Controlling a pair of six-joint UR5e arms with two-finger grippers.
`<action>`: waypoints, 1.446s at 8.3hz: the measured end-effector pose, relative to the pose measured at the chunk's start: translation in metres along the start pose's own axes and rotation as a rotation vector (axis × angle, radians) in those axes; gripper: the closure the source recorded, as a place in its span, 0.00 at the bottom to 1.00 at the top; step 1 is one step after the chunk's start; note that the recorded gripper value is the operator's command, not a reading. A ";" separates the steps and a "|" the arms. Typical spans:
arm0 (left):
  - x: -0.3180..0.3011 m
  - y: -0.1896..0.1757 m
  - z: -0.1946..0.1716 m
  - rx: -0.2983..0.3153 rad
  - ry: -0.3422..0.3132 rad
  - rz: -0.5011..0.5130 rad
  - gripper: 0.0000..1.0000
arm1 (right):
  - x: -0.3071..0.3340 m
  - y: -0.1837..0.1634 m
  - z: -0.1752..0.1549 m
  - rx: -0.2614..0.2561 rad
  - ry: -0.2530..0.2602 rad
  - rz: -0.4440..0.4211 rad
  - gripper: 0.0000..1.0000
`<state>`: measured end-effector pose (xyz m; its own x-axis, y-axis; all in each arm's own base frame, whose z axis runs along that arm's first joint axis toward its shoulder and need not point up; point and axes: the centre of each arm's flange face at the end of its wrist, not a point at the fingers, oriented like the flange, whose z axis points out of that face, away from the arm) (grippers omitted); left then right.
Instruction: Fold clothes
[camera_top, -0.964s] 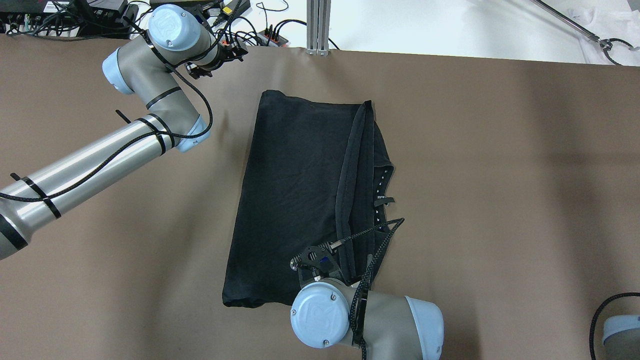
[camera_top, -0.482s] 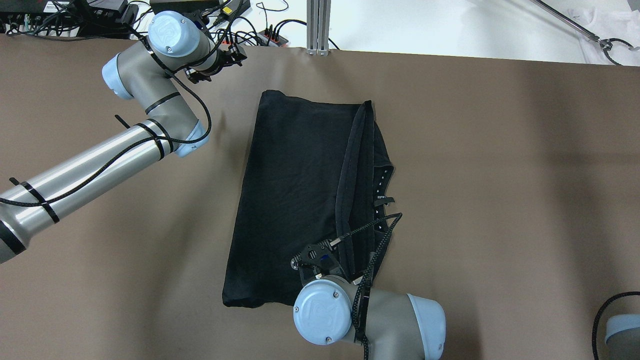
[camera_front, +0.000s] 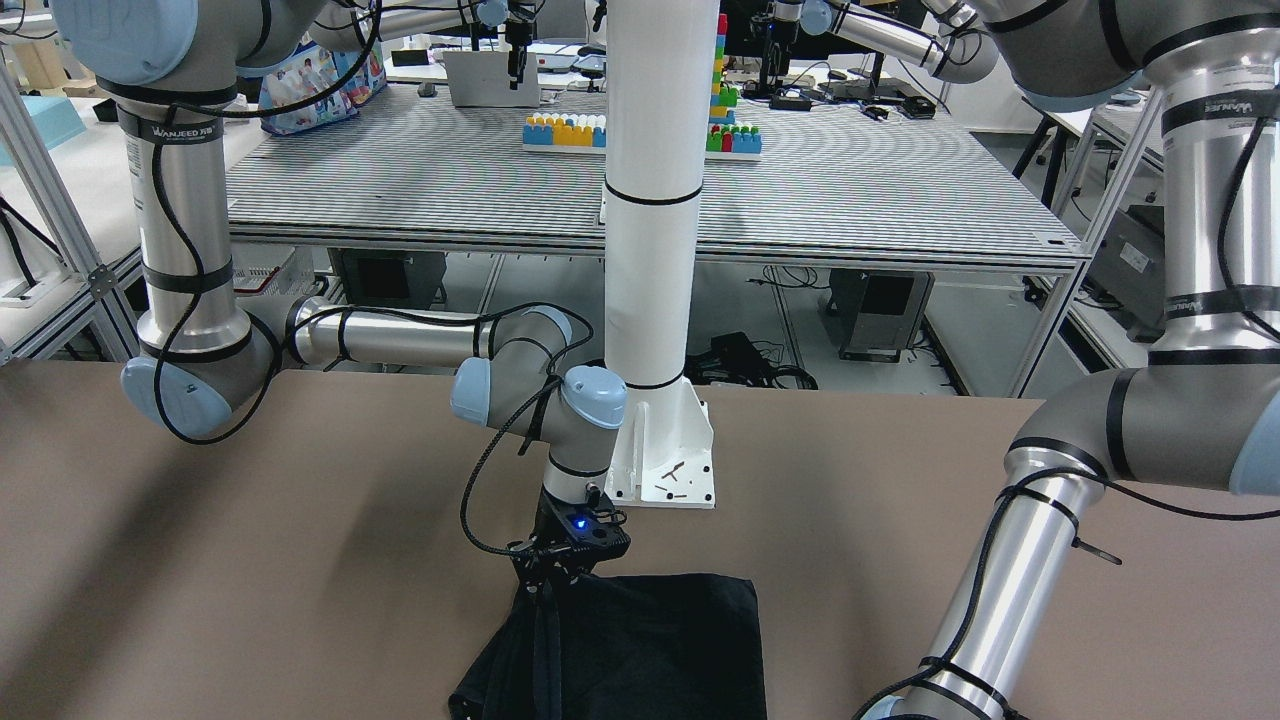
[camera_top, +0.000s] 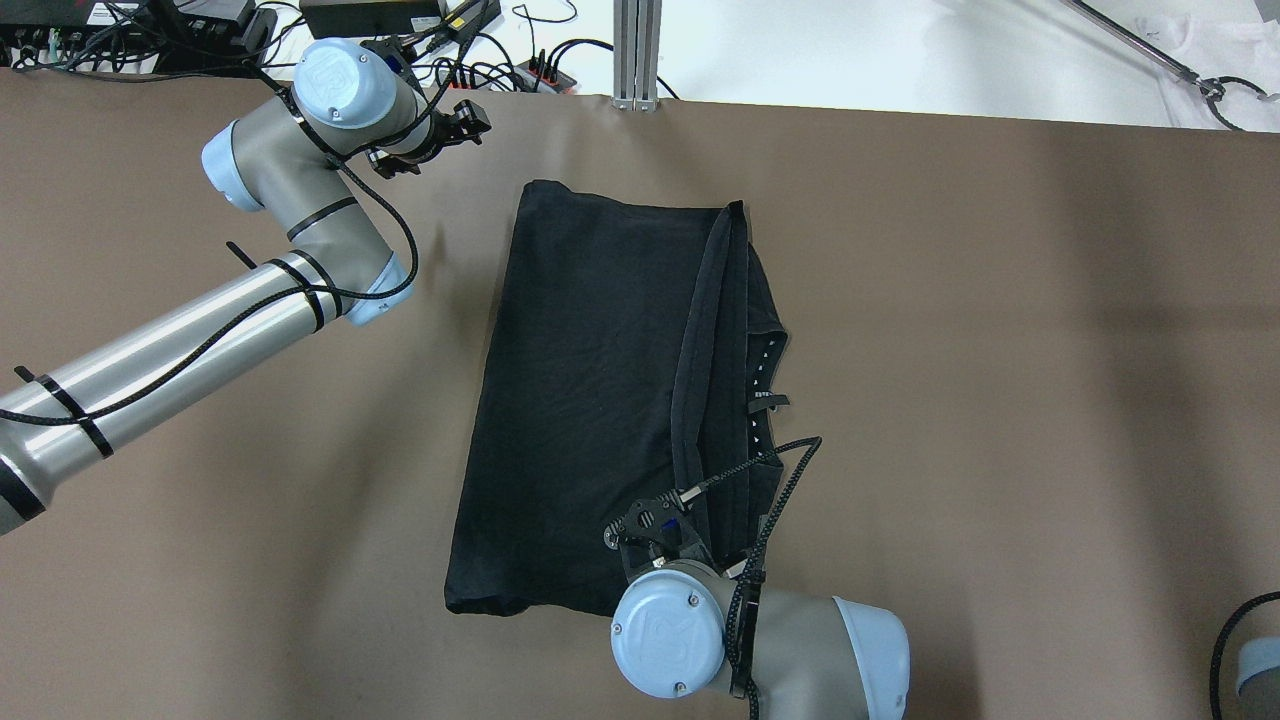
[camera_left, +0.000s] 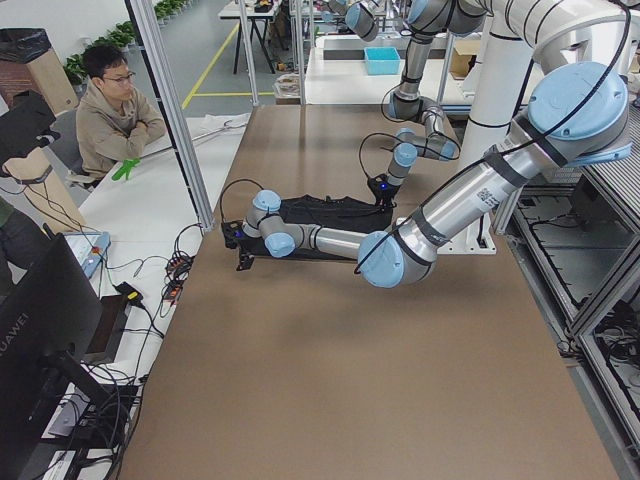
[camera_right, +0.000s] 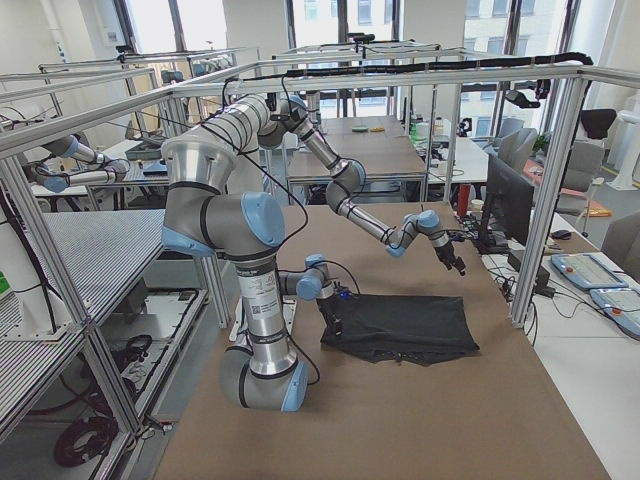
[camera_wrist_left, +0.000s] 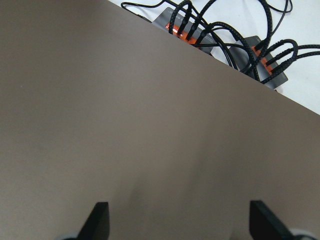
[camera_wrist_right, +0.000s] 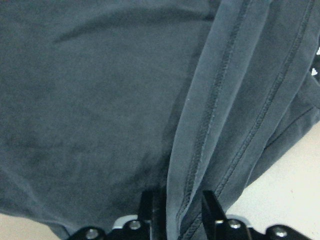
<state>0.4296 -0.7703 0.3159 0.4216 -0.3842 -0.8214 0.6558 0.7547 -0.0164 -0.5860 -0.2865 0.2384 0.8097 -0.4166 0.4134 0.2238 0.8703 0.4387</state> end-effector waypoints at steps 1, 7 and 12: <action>0.000 0.000 0.000 0.000 0.000 0.001 0.00 | -0.002 0.003 0.000 -0.002 -0.003 0.000 0.66; -0.001 0.000 0.000 -0.001 0.001 0.003 0.00 | 0.008 -0.007 -0.007 0.015 -0.019 -0.004 1.00; 0.008 0.001 -0.008 0.001 0.022 -0.003 0.00 | 0.038 0.070 -0.031 -0.014 -0.073 0.372 1.00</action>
<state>0.4285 -0.7678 0.3050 0.4062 -0.3747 -0.8334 0.6574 0.7533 -0.0183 -0.5233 -0.2337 0.2601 0.7961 -0.0889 0.5986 -0.0704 0.9688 0.2375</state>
